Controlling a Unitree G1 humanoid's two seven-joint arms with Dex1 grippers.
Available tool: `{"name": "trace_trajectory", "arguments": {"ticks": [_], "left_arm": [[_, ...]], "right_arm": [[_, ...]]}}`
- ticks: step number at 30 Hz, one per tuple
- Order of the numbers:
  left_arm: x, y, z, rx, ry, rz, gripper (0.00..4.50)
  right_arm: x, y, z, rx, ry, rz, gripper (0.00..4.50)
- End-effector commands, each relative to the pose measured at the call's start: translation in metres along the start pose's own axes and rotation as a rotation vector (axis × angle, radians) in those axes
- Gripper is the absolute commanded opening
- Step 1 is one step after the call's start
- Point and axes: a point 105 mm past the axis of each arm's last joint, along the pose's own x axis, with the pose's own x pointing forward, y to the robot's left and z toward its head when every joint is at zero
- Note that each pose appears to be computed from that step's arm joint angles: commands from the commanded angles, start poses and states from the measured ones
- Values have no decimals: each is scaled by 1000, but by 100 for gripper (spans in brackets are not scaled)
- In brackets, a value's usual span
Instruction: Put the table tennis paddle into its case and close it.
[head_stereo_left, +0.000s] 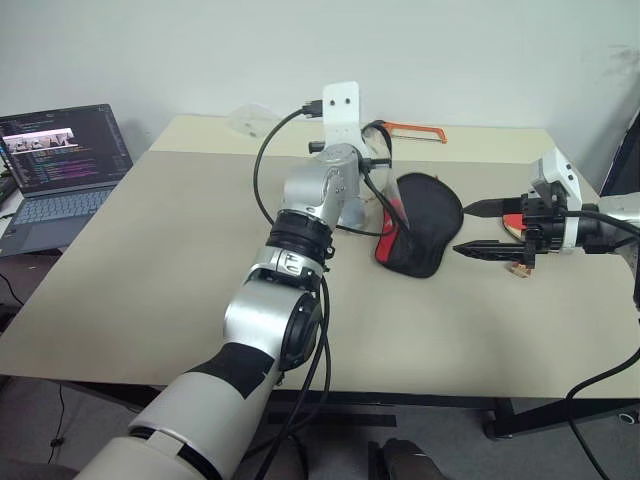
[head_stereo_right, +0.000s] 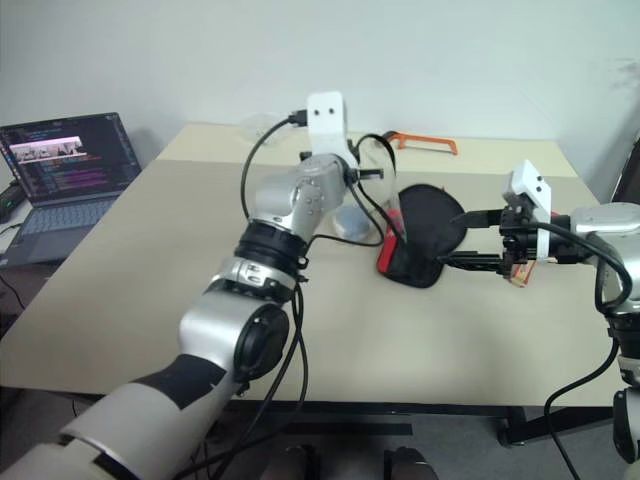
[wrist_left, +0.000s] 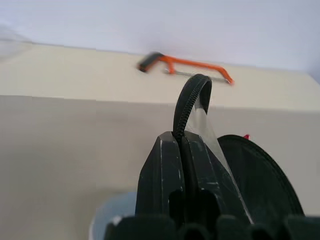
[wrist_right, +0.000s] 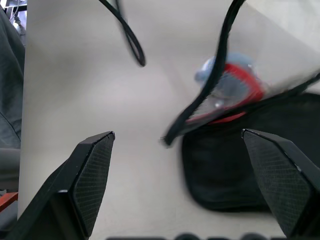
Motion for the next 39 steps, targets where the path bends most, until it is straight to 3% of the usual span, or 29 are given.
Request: {"name": "trace_trajectory", "arguments": {"ticks": [1, 7, 11, 19, 28, 39], "left_arm": [[-1, -12, 21, -21, -83, -23, 3], [5, -21, -21, -91, 54, -137, 3], [8, 2, -40, -153, 129, -106, 3], [11, 60, -45, -156, 136, 32, 3], [8, 52, -64, -123, 228, -90, 3], [4, 83, -41, -77, 197, -139, 3]], "right_arm": [[-8, 1, 14, -45, -26, -15, 450], [-9, 0, 13, -42, -23, -24, 450], [-10, -1, 10, -39, -11, -30, 450], [-6, -2, 9, -35, -9, -22, 450], [-4, -4, 9, -42, -2, -21, 450], [-5, -4, 7, -46, 5, -26, 450]]}}
